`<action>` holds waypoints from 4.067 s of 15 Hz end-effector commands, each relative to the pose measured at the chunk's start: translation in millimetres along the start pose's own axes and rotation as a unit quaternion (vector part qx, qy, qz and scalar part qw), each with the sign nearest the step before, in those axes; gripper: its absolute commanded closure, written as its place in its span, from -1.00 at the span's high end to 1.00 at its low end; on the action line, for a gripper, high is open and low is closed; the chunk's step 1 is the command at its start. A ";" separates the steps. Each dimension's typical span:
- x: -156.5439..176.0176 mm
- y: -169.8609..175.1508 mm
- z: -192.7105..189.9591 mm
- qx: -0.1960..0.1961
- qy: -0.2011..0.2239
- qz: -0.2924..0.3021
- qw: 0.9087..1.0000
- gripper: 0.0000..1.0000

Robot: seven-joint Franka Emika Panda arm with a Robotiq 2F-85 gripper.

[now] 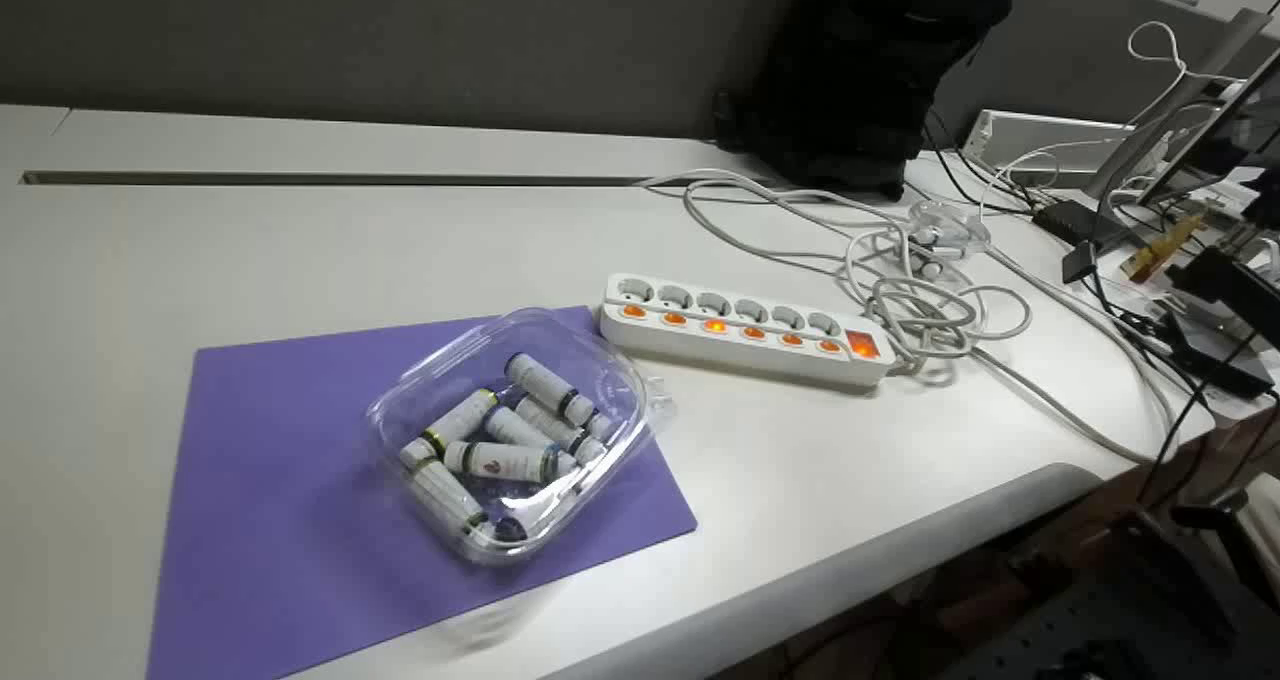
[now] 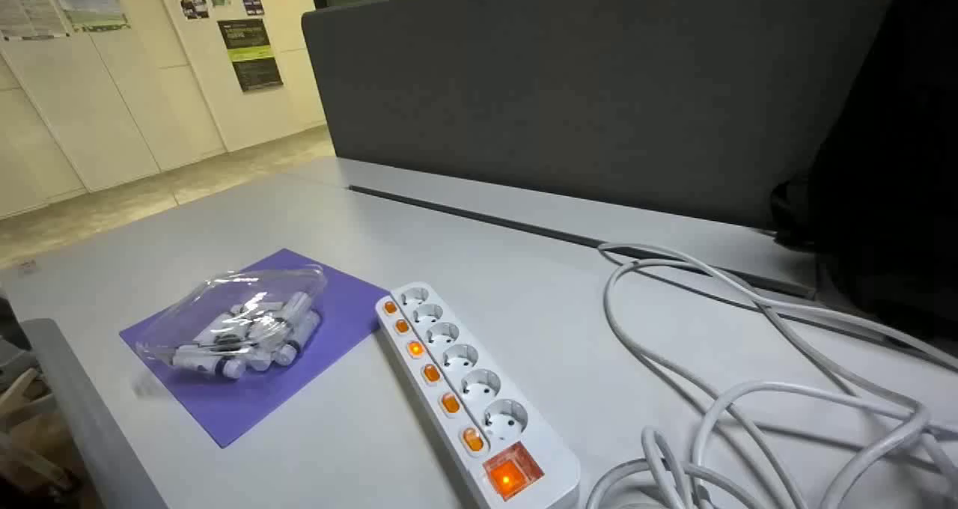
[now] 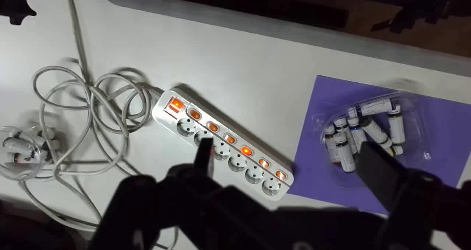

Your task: Turn off the third switch from the left

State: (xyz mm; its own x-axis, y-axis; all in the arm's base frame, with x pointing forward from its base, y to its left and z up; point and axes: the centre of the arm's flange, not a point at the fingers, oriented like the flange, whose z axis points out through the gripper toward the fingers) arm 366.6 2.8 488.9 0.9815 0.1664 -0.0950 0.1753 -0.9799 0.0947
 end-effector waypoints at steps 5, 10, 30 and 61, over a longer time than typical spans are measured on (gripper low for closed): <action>0.4 0.0 -0.3 0.000 0.002 0.000 1.000 1.00; 0.4 0.0 -0.3 0.000 0.002 0.000 1.000 1.00; 65.3 82.9 163.0 0.032 0.083 0.173 0.981 -0.26; 129.7 62.3 306.1 0.065 0.068 0.162 0.982 -1.00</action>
State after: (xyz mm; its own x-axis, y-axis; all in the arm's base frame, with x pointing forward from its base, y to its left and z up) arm 466.2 -73.2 187.9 0.9852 -0.1622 0.0562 -0.1617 -0.9867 -0.0136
